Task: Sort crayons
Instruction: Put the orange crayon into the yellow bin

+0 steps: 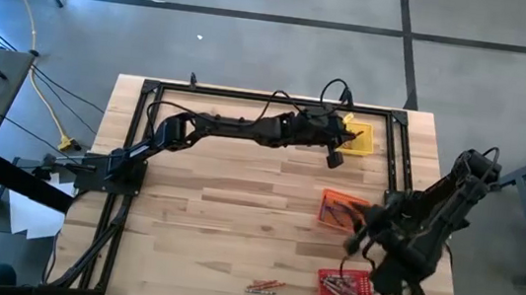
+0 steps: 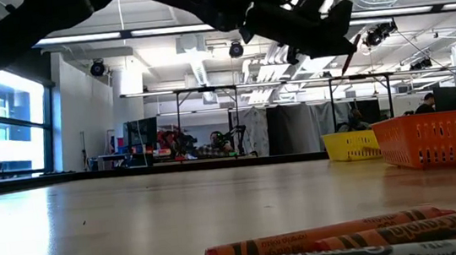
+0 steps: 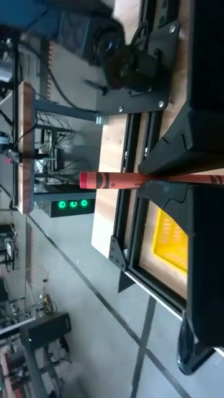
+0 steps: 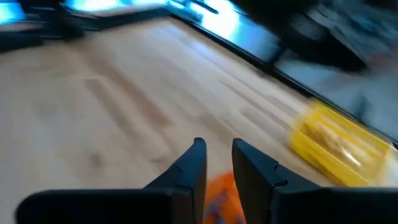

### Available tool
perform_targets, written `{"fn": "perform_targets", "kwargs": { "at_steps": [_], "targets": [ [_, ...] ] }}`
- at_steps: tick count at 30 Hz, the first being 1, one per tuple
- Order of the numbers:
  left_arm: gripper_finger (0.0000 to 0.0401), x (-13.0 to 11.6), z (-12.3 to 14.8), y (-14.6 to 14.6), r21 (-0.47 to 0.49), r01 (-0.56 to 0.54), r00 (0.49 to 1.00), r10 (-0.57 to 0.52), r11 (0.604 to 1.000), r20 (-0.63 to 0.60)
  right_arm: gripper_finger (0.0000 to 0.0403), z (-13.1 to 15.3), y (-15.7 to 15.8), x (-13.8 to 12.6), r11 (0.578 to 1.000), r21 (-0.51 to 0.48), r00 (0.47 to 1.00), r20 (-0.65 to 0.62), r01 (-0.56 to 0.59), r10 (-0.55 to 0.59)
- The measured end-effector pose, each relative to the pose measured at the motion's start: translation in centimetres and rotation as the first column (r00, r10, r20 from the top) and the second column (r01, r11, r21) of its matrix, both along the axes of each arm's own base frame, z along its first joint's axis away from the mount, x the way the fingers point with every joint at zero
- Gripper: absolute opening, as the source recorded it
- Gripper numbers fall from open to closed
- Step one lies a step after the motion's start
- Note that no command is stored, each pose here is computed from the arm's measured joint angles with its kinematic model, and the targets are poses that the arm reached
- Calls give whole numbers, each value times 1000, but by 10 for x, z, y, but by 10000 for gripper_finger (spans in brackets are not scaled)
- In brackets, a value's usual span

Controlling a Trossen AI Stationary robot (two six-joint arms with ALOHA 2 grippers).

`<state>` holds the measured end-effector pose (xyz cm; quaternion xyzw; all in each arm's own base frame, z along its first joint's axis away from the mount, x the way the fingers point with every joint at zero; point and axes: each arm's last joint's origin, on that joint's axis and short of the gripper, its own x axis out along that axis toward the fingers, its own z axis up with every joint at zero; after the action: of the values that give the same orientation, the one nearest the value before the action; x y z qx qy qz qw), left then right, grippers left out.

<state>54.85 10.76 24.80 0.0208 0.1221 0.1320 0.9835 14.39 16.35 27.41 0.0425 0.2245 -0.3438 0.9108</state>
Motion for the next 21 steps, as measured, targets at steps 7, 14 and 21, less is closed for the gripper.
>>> {"fn": "perform_targets", "kwargs": {
  "at_steps": [7, 14, 21],
  "targets": [
    [0, 3, 2, -13, 30, 29, 999, -29, 999, 13, 71, -36, -43, -3, 971, 29, 971, -33, 236, -235],
    [0, 5, 6, -22, 41, 8, 999, -10, 999, 47, 71, -66, -76, -19, 943, 29, 938, 97, 333, -334],
    [0, 5, 10, -24, 66, -104, 991, 98, 992, 91, 71, -83, -92, -28, 940, 52, 909, 243, 337, -339]
  ]
}}
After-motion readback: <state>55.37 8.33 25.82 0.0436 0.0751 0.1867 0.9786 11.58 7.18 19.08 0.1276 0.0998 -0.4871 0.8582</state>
